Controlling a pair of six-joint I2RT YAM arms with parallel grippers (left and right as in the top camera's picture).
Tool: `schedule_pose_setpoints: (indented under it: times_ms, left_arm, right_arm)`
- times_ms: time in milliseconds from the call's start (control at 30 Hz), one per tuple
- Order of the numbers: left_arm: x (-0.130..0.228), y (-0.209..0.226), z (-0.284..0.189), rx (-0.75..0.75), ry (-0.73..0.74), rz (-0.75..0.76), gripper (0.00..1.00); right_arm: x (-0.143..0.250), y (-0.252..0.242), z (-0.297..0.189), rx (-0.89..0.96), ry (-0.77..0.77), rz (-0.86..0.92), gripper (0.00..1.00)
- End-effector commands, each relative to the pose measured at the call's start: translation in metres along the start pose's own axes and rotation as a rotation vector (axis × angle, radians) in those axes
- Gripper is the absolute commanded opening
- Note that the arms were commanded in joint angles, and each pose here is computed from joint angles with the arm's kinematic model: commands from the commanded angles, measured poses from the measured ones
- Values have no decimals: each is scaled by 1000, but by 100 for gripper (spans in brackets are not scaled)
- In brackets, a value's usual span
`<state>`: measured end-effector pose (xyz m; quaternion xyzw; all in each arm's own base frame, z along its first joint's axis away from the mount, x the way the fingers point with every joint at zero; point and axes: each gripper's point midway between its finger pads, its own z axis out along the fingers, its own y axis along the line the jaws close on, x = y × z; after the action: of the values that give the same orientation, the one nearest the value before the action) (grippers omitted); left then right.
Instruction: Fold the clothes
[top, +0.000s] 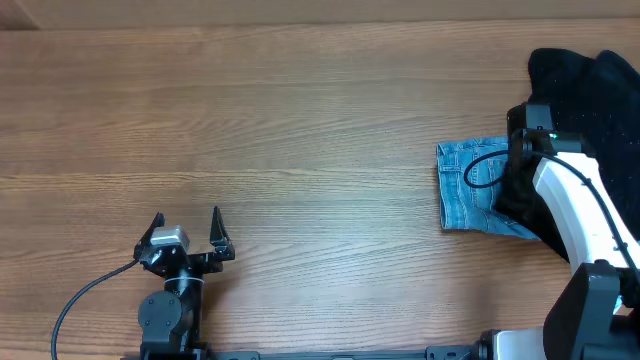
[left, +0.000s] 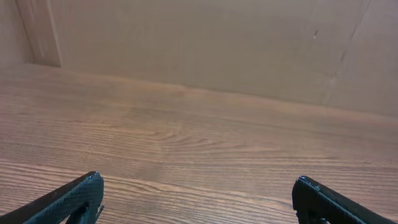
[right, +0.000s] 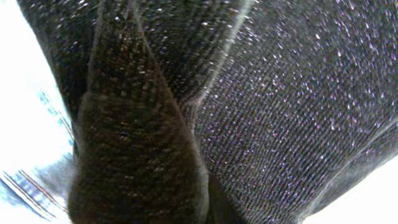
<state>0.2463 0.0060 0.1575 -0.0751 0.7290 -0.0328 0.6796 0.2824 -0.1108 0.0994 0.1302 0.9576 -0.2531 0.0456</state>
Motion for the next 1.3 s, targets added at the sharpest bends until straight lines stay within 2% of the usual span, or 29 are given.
schedule_pose_setpoints:
  times_ms: [0, 133, 300, 433, 467, 533, 633, 767, 867, 1000, 1033, 1100, 1267]
  left_arm:
    - [1, 0, 0, -3, -1, 5, 100]
    - [1, 0, 0, -3, -1, 4, 100]
    - [1, 0, 0, -3, -1, 4, 100]
    - [1, 0, 0, -3, -1, 4, 100]
    - [1, 0, 0, -3, -1, 4, 100]
    - [1, 0, 0, -3, -1, 4, 100]
    - [1, 0, 0, -3, -1, 5, 100]
    - [1, 0, 0, -3, -1, 4, 100]
    - [1, 0, 0, -3, -1, 4, 100]
    - [1, 0, 0, -3, -1, 4, 100]
    - [1, 0, 0, -3, -1, 5, 100]
    - [1, 0, 0, -3, -1, 4, 100]
    - [1, 0, 0, -3, -1, 4, 100]
  right_arm:
    - [-17, -1, -12, -40, -42, 159, 4]
    - [-51, 25, -54, -299, -108, 199, 4]
    - [-97, 50, -136, -666, -242, 241, 4]
    - [-105, 61, -173, -830, -281, 219, 4]
    - [-106, 59, -171, -815, -284, 223, 4]
    - [-100, 35, -148, -623, -265, 255, 4]
    - [-66, 4, -120, -378, -160, 177, 4]
    - [-38, 0, -100, -301, -55, 115, 4]
    - [-18, 0, -64, -198, 11, 84, 4]
    - [-3, -2, -30, -85, 35, 62, 4]
    - [-2, -7, -21, -30, 27, 60, 5]
    - [2, -14, -11, 43, 24, 53, 20]
    - [8, -11, 1, 58, 27, 42, 24]
